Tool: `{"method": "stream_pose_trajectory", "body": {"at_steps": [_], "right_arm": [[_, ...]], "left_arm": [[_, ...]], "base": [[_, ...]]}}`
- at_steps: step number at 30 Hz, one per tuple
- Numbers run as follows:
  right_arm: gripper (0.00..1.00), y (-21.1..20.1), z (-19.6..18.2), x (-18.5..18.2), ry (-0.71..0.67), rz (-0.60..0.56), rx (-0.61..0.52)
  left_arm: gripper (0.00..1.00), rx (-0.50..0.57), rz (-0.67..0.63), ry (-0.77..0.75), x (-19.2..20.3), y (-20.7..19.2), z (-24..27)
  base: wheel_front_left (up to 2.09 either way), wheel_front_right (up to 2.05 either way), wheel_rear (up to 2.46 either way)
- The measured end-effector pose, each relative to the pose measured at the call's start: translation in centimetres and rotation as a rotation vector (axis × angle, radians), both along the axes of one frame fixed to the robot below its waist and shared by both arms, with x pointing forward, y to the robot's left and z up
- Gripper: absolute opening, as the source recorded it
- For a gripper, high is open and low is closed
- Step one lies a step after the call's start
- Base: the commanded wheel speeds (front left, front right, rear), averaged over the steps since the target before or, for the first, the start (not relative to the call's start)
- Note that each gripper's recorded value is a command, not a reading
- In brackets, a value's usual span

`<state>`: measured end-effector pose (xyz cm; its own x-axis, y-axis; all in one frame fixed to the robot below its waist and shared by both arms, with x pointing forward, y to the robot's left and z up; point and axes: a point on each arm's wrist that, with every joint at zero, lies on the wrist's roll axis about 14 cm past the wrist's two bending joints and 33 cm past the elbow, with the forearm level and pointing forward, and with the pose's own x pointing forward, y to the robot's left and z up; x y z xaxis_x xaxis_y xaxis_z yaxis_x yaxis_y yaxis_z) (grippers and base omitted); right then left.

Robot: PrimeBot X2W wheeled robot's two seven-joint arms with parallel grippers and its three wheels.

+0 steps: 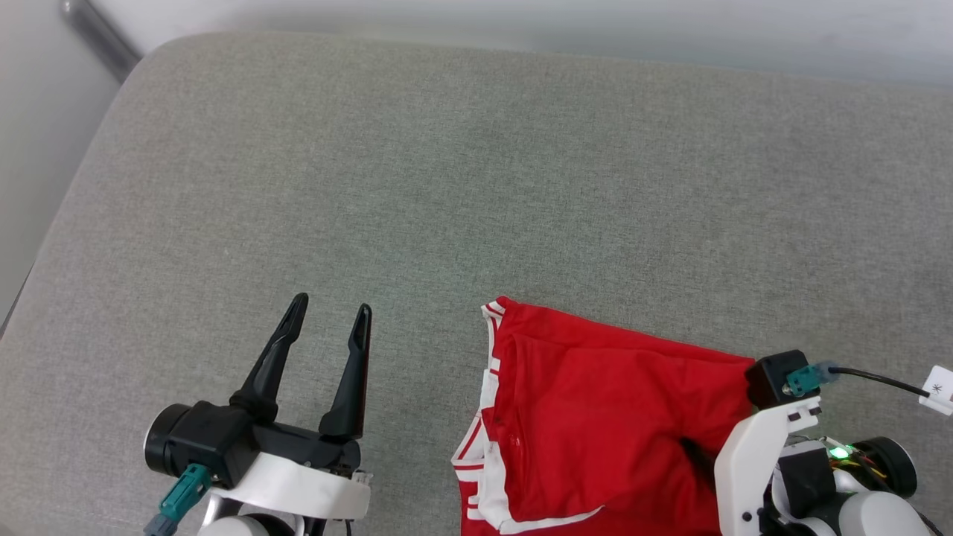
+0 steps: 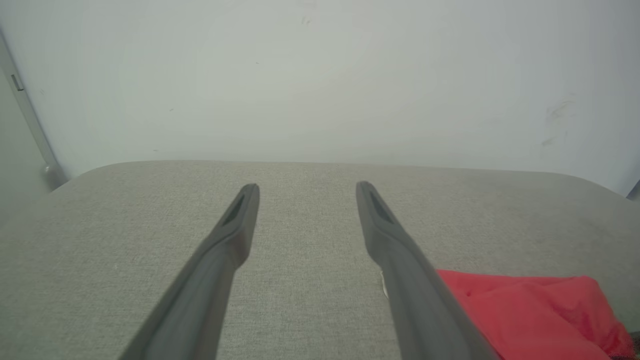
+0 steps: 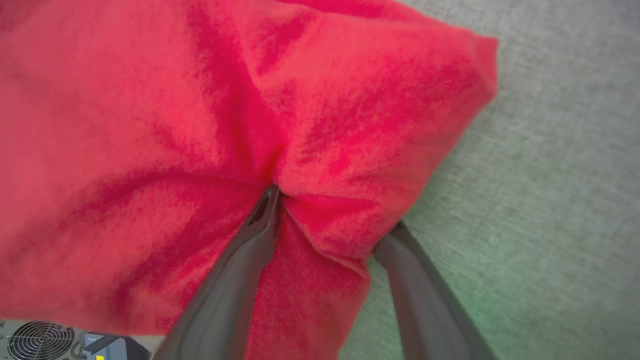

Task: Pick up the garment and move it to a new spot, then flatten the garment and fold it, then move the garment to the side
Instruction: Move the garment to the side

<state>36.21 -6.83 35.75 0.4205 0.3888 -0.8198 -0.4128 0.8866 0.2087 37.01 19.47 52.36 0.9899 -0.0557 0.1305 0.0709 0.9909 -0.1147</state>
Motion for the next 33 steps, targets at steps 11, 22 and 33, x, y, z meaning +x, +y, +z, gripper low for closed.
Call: {"method": "stream_pose_trajectory", "body": {"at_steps": [11,22,33], "right_arm": [[0.00,-2.0,2.2,1.4,-0.180,0.122,-0.150],[0.00,-17.0,7.0,3.7,-0.283,0.128,-0.614],[0.00,-31.1,7.0,3.8,-0.176,0.031,-0.888]], "left_arm": [[1.00,-0.010,-0.106,-0.002,0.2,-3.2,-0.1],[1.00,-0.045,-0.433,-0.044,3.1,-13.5,0.3],[1.00,-0.113,-0.720,-0.053,6.7,-22.3,-1.8]], "base": [[0.00,0.00,0.00],[0.00,0.00,0.00],[0.00,0.00,0.00]]}}
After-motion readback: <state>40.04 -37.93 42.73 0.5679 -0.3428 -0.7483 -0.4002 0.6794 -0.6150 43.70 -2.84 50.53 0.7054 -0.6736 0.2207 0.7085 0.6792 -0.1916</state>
